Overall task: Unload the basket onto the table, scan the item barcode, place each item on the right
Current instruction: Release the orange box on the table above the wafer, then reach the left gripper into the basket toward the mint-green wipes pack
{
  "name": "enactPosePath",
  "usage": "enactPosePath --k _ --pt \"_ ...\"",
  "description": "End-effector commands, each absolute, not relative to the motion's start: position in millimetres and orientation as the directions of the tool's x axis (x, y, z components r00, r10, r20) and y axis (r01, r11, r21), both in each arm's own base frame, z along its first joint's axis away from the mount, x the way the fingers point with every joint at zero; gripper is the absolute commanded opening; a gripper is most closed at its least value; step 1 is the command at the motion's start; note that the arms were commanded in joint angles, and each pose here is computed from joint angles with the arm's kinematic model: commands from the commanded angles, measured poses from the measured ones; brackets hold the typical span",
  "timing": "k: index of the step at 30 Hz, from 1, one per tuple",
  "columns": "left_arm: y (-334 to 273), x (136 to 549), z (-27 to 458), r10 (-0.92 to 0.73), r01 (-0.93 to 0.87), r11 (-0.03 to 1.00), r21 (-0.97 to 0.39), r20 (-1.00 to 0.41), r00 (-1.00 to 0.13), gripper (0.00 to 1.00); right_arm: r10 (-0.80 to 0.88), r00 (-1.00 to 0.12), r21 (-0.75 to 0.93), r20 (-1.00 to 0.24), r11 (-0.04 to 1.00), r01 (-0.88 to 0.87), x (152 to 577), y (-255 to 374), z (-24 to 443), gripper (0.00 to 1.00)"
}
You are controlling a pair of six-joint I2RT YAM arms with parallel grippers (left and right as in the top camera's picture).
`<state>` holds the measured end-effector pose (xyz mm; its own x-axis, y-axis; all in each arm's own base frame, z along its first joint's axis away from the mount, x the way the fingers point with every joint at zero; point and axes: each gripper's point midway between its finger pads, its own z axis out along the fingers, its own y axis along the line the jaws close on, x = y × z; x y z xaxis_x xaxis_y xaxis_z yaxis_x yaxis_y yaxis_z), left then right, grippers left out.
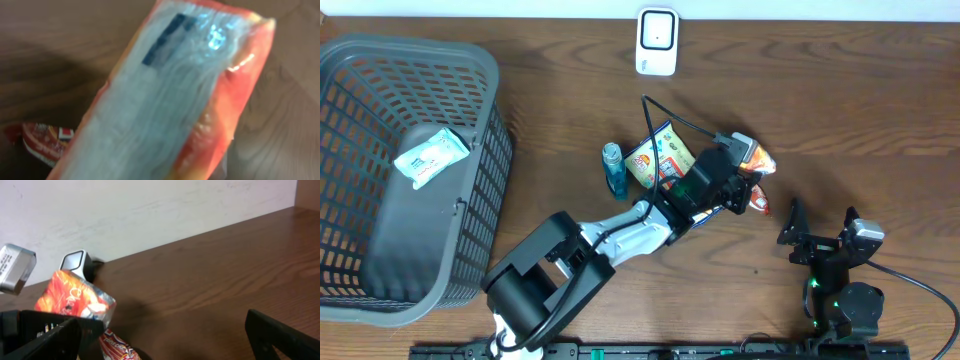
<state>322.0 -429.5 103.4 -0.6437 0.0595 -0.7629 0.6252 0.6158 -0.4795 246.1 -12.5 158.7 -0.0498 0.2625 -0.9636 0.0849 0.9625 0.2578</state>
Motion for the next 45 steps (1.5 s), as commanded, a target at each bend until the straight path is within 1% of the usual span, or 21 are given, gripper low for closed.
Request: enactPosePath --k 1,5,11,12,13,15,17,19,20,21,22,27,32,34,36,42,45 --pt "-429 329 97 0.023 0.59 0.65 -0.48 -0.763 -0.646 0.09 0.249 -0.052 0.245 -0.967 0.966 0.077 246 -10 158 0.99" --pt "-429 331 86 0.007 0.562 0.663 -0.495 -0.746 -0.666 0.09 0.249 -0.052 0.245 -0.967 0.966 0.077 246 -10 158 0.99" --pt "-428 333 62 -0.017 0.508 0.684 -0.524 -0.708 -0.706 0.17 0.249 -0.052 0.245 -0.967 0.966 0.077 246 -10 158 0.99" --pt "-428 333 59 -0.019 0.501 0.686 -0.528 -0.702 -0.712 0.17 0.249 -0.052 0.245 -0.967 0.966 0.077 246 -10 158 0.99" --pt "-428 333 58 -0.021 0.497 0.687 -0.53 -0.698 -0.715 0.22 0.249 -0.052 0.245 -0.967 0.966 0.077 246 -10 158 0.99" --pt "-428 333 58 -0.02 0.497 0.687 -0.53 -0.698 -0.716 0.27 0.249 -0.052 0.245 -0.967 0.966 0.077 246 -10 158 0.99" --pt "-428 333 59 -0.022 0.498 0.686 -0.531 -0.699 -0.715 0.36 0.249 -0.052 0.245 -0.967 0.966 0.077 246 -10 158 0.99" --pt "-429 333 59 -0.022 0.499 0.685 -0.531 -0.699 -0.714 0.47 0.249 -0.052 0.245 -0.967 0.966 0.077 246 -10 158 0.99" --pt "-430 333 60 -0.019 0.503 0.68 -0.534 -0.698 -0.716 0.56 0.25 -0.052 0.246 -0.967 0.966 0.077 246 -10 158 0.99" --pt "-430 333 61 -0.019 0.504 0.677 -0.536 -0.698 -0.716 0.62 0.249 -0.052 0.245 -0.967 0.966 0.077 246 -10 158 0.99" --pt "-431 333 62 -0.02 0.505 0.677 -0.536 -0.699 -0.715 0.65 0.249 -0.052 0.245 -0.967 0.966 0.077 246 -10 158 0.99" --pt "-427 334 78 -0.023 0.513 0.676 -0.529 -0.711 -0.703 0.67 0.249 -0.052 0.245 -0.967 0.966 0.077 246 -10 158 0.99" --pt "-410 334 107 0.038 0.55 0.699 -0.457 -0.745 -0.667 0.67 0.249 -0.052 0.245 -0.967 0.966 0.077 246 -10 158 0.99" --pt "-398 336 125 0.035 0.532 0.726 -0.435 -0.75 -0.661 0.68 0.249 -0.052 0.245 -0.967 0.966 0.077 246 -10 158 0.99" --pt "-386 337 146 0.036 0.525 0.744 -0.413 -0.76 -0.649 0.68 0.249 -0.052 0.245 -0.967 0.966 0.077 246 -10 158 0.99" --pt "-341 332 225 0.117 0.556 0.774 -0.302 -0.795 -0.595 0.69 0.249 -0.052 0.245 -0.967 0.966 0.077 246 -10 158 0.99" --pt "-291 340 273 0.087 0.462 0.854 -0.241 -0.809 -0.582 0.69 0.249 -0.052 0.245 -0.967 0.966 0.077 246 -10 158 0.99"
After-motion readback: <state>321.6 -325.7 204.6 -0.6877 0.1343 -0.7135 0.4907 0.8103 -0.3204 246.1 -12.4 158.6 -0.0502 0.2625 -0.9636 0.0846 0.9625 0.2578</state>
